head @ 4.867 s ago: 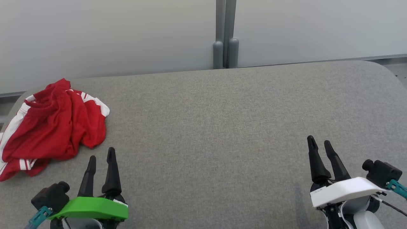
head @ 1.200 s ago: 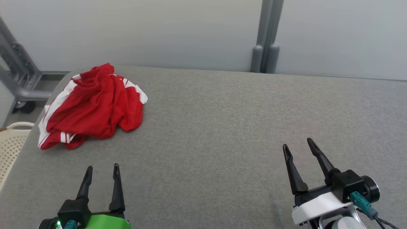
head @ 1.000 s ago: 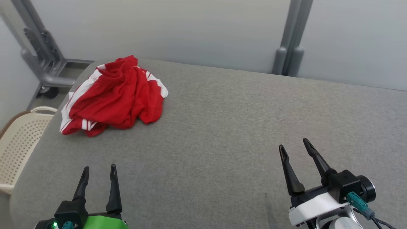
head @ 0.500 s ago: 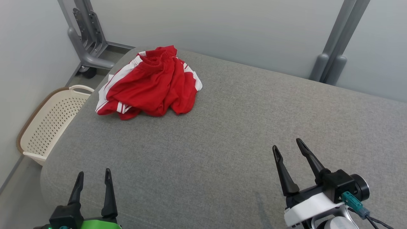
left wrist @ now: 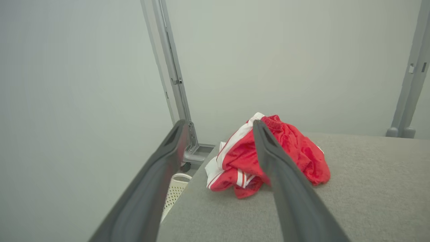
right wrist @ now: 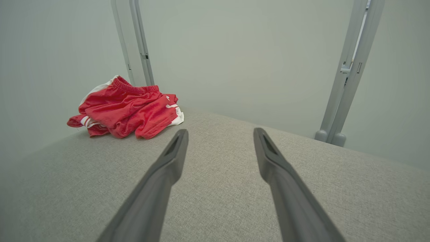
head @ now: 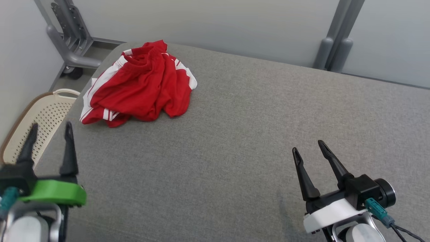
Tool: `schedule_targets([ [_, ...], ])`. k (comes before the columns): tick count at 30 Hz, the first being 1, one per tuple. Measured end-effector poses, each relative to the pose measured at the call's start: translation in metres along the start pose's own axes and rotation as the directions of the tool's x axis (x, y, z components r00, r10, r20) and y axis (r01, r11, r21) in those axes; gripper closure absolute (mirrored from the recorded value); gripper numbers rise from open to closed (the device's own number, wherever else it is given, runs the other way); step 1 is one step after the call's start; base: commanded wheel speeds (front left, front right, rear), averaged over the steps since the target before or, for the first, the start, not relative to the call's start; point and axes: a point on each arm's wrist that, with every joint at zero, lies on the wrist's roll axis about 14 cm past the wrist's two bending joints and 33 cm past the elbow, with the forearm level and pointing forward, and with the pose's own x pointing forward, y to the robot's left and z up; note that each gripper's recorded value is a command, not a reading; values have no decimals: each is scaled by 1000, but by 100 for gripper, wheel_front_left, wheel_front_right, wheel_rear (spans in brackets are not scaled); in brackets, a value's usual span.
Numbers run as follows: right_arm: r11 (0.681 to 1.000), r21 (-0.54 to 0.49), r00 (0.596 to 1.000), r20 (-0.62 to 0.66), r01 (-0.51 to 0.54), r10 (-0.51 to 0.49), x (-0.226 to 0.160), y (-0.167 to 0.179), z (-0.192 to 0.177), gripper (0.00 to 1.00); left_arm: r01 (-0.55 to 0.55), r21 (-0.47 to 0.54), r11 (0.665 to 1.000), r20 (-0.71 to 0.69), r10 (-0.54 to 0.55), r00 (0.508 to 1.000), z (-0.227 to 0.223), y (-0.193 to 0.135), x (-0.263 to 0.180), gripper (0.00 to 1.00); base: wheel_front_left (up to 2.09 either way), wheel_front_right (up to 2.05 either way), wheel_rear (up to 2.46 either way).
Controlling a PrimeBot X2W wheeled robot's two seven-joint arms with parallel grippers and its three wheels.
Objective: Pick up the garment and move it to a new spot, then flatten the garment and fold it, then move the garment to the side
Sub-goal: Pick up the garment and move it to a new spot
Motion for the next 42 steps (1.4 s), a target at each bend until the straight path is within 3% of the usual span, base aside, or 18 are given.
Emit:
schedule_targets([
  [5, 1000, -1, 1000, -1, 31, -31, 2, -13, -3, 0, 82, 79, 993, 30, -85, 996, 36, -5, 53, 0, 0, 0, 0],
  [12, 996, -13, 996, -11, 86, -86, 5, -37, -11, 0, 208, 150, 967, -104, -194, 976, 33, -27, 114, 0, 0, 0, 0],
  [20, 988, -31, 988, -40, 150, -151, 5, -66, -27, 0, 299, 139, 944, -301, -247, 921, -21, -50, 162, 0, 0, 0, 0],
  [28, 975, -41, 971, -97, 217, -221, -4, -94, -51, 0, 369, 116, 922, -498, -267, 825, -99, -72, 176, 0, 0, 0, 0],
  [42, 963, -47, 949, -166, 266, -270, -13, -115, -81, 0, 368, 142, 919, -605, -214, 767, -161, -73, 193, 0, 0, 0, 0],
])
